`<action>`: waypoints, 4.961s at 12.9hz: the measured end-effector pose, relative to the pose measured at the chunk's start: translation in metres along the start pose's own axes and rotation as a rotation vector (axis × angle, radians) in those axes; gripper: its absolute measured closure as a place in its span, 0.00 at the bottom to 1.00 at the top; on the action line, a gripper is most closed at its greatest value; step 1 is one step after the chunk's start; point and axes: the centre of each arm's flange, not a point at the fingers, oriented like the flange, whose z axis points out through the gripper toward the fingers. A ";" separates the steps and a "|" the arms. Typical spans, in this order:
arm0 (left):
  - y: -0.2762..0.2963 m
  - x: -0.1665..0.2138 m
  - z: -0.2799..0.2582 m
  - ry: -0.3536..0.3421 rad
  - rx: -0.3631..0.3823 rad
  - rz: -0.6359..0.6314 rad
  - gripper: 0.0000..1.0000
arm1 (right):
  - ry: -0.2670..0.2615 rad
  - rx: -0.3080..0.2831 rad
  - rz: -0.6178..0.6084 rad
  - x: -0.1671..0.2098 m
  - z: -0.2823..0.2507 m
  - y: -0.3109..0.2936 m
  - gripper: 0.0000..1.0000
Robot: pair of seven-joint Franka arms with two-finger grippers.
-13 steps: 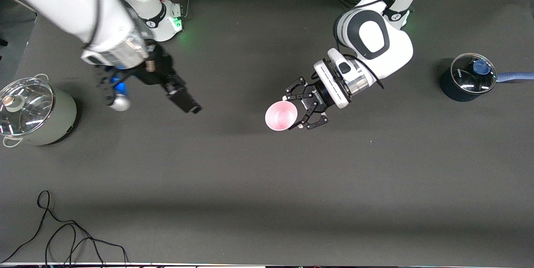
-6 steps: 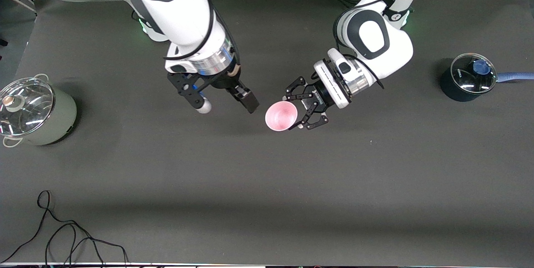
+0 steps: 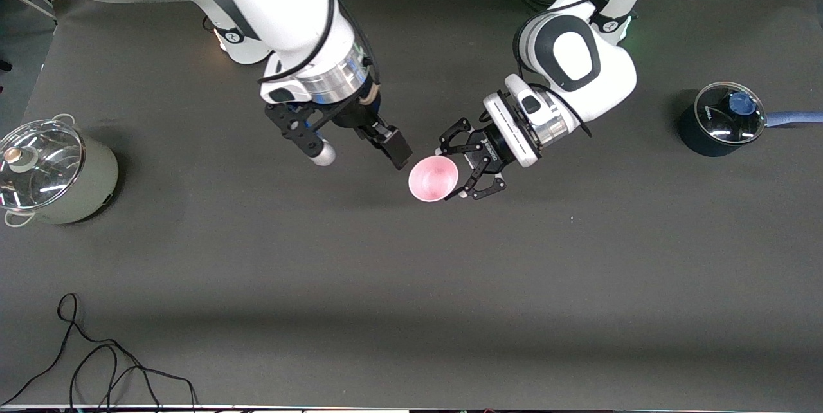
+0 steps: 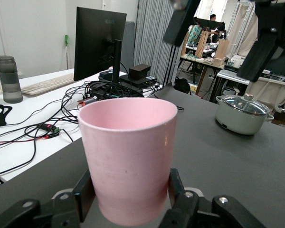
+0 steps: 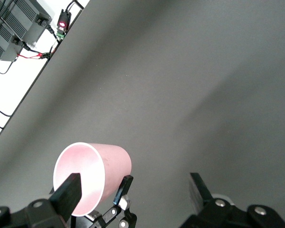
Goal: Transfer pink cup from left to right arm
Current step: 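Reach the right gripper toward the cup rim beside the left gripper, then close the right gripper on the pink cup rim, then open the left gripper while the right gripper pulls the cup away, then carry the cup with the right gripper while the left gripper retracts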
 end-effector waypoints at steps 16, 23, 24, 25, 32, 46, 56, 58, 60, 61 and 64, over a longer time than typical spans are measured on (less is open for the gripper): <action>0.003 0.000 0.002 -0.001 -0.005 0.000 0.33 | 0.036 0.010 -0.040 -0.017 0.069 -0.019 0.06; 0.003 0.000 0.002 -0.001 -0.005 0.000 0.33 | -0.023 -0.047 -0.021 -0.019 0.089 -0.015 0.03; 0.004 -0.001 0.002 -0.003 -0.007 0.000 0.33 | -0.023 -0.048 -0.020 -0.019 0.089 -0.014 0.08; 0.005 -0.002 0.003 -0.004 -0.009 0.000 0.33 | -0.023 -0.046 -0.019 -0.018 0.088 -0.015 0.21; 0.012 -0.003 0.007 -0.008 -0.022 0.014 0.33 | -0.032 -0.051 -0.065 -0.011 0.087 -0.013 0.85; 0.003 0.000 0.004 -0.002 -0.003 -0.002 0.08 | -0.055 -0.095 -0.174 0.035 0.033 0.005 0.96; -0.126 -0.027 -0.075 0.085 0.055 -0.099 0.00 | -0.201 -0.280 -0.567 0.206 -0.046 0.115 0.96; -0.158 -0.052 -0.108 0.109 -0.012 -0.104 0.00 | -0.231 -0.294 -0.621 0.250 -0.049 0.149 0.96; -0.182 -0.071 -0.139 0.074 -0.100 -0.114 0.00 | -0.265 -0.314 -0.672 0.288 -0.043 0.184 0.96; -0.193 -0.077 -0.156 0.023 -0.154 -0.140 0.00 | -0.274 -0.318 -0.695 0.306 -0.038 0.200 0.96; -0.221 -0.080 -0.205 -0.142 -0.251 -0.247 0.00 | -0.253 -0.295 -0.731 0.350 -0.003 0.242 0.96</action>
